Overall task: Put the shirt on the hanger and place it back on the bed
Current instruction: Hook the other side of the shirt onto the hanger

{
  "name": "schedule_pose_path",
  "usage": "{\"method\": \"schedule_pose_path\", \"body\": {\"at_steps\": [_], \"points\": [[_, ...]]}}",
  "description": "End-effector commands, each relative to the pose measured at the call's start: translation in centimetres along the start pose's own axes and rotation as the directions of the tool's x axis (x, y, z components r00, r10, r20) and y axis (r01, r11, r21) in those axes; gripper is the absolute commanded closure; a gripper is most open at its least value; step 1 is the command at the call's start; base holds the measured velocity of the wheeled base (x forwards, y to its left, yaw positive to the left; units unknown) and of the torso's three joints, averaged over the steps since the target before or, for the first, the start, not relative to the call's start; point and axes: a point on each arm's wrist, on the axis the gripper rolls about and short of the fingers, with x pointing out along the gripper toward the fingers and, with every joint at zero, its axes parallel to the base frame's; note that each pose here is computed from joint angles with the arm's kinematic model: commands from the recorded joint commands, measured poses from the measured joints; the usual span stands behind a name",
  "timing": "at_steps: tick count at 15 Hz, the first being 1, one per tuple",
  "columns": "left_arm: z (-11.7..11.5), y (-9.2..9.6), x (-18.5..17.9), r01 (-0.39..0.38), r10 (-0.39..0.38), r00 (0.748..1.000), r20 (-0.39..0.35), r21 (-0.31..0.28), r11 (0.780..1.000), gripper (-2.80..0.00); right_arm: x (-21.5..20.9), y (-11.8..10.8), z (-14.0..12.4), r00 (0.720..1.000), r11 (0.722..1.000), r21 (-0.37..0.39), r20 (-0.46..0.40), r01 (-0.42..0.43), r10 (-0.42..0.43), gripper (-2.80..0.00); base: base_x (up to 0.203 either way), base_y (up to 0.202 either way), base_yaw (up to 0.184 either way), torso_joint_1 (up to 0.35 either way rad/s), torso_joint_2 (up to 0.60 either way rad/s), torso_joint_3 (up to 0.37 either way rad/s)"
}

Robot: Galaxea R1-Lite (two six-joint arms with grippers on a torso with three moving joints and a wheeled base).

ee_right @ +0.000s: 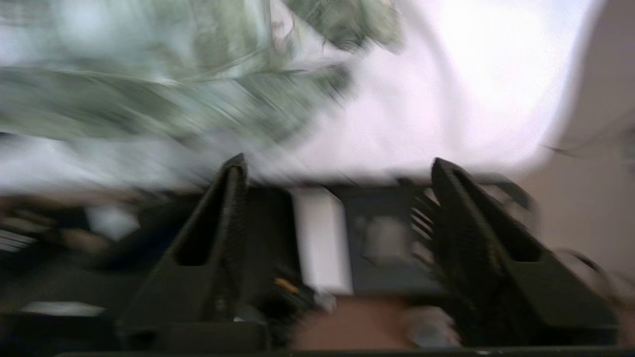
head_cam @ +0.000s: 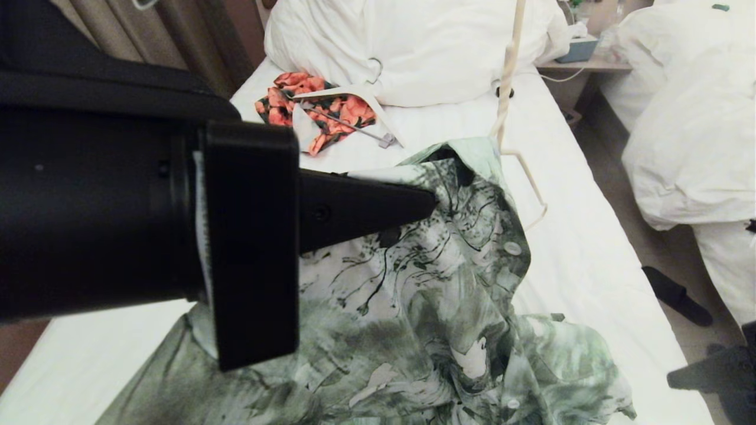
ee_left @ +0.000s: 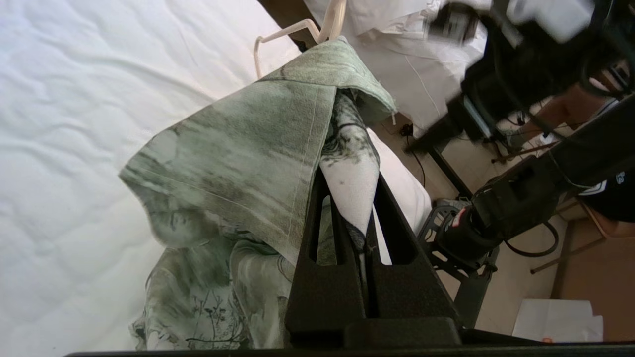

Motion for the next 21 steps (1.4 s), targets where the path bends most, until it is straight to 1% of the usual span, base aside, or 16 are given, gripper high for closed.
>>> {"method": "schedule_pose_path", "body": {"at_steps": [1, 4, 5, 7, 8, 10, 11, 14, 15, 17, 19, 20, 21], "points": [[-0.5, -0.1, -0.8, 0.013, -0.013, 1.0, -0.004, 0.0, 1.0, 0.0, -0.1, -0.2, 0.6, 0.999, 0.999, 0.044, 0.024, -0.023, 0.022, -2.8, 0.0, 0.0, 0.0, 0.0, 0.0, 0.0], [-0.8, 0.2, -2.3, 0.01, -0.01, 1.0, 0.005, -0.002, 1.0, 0.0, 1.7, 0.3, 2.1, 1.0, 0.997, 0.075, 0.012, 0.015, -0.016, -2.8, 0.0, 0.0, 0.0, 0.0, 0.0, 0.0], [-0.9, 0.4, -2.7, -0.003, 0.003, 1.0, 0.013, -0.003, 1.0, 0.0, 2.3, 0.4, 2.6, 1.0, 0.997, 0.074, 0.018, 0.021, -0.023, 0.0, 0.0, 0.0, 0.0, 0.0, 0.0, 0.0], [-0.8, 0.5, -3.7, -0.013, 0.013, 0.999, 0.035, -0.008, 1.0, 0.0, 3.0, 0.3, 3.4, 0.999, 0.997, 0.066, 0.026, 0.036, -0.038, 0.0, 0.0, 0.0, 0.0, 0.0, 0.0, 0.0], [-0.7, 0.6, -4.1, -0.012, 0.012, 0.999, 0.044, -0.01, 1.0, 0.0, 3.2, 0.2, 3.8, 0.998, 0.996, 0.079, 0.038, 0.038, -0.042, 0.0, 0.0, 0.0, 0.0, 0.0, 0.0, 0.0], [-1.0, 0.7, -4.3, -0.014, 0.014, 0.999, 0.039, -0.009, 1.0, 0.0, 4.2, 0.1, 5.3, 0.995, 0.991, 0.13, 0.09, 0.021, -0.033, 0.0, 0.0, 0.0, 0.0, 0.0, 0.0, 0.0], [-1.4, 0.7, -4.1, -0.016, 0.016, 0.999, 0.028, -0.008, 1.0, 0.0, 5.4, 0.2, 6.0, 0.997, 0.989, 0.144, 0.073, 0.026, -0.037, 0.0, 0.0, 0.0, 0.0, 0.0, 0.0, 0.0], [-1.4, 0.7, -3.9, -0.014, 0.015, 0.999, 0.03, -0.012, 1.0, 0.0, 9.7, 0.6, 7.0, 0.994, 0.983, 0.15, -0.036, 0.105, -0.101, 0.0, 0.0, 0.0, 0.0, 0.0, 0.0, 0.0], [-1.3, 0.7, -3.9, -0.014, 0.014, 0.999, 0.031, -0.012, 1.0, 0.0, 10.8, 0.9, 7.7, 0.995, 0.982, 0.159, -0.035, 0.101, -0.097, 0.0, 0.0, 0.0, 0.0, 0.0, 0.0, 0.0], [-1.3, 0.7, -3.9, -0.014, 0.014, 0.999, 0.031, -0.014, 1.0, 0.0, 12.6, 1.8, 9.3, 0.999, 0.984, 0.175, 0.025, 0.032, -0.037, 0.0, 0.0, 0.0, 0.0, 0.0, 0.0, 0.0], [-1.3, 0.7, -3.9, -0.014, 0.014, 0.999, 0.032, -0.013, 1.0, 0.0, 13.6, 3.2, 10.6, 0.991, 0.979, 0.19, 0.126, -0.076, 0.052, 0.0, 0.0, 0.0, 0.0, 0.0, 0.0, 0.0], [-1.1, 0.6, -3.8, -0.013, 0.014, 0.999, 0.036, -0.013, 1.0, 0.0, 13.9, 4.3, 10.4, 0.985, 0.976, 0.177, 0.145, -0.123, 0.098, 0.0, 0.0, 0.0, 0.0, 0.0, 0.0, 0.0], [-1.0, 0.6, -3.7, -0.014, 0.015, 0.999, 0.037, -0.014, 1.0, 0.0, 13.9, 5.3, 9.8, 0.983, 0.977, 0.153, 0.132, -0.15, 0.131, 0.0, 0.0, 0.0, 0.0, 0.0, 0.0, 0.0]]}}
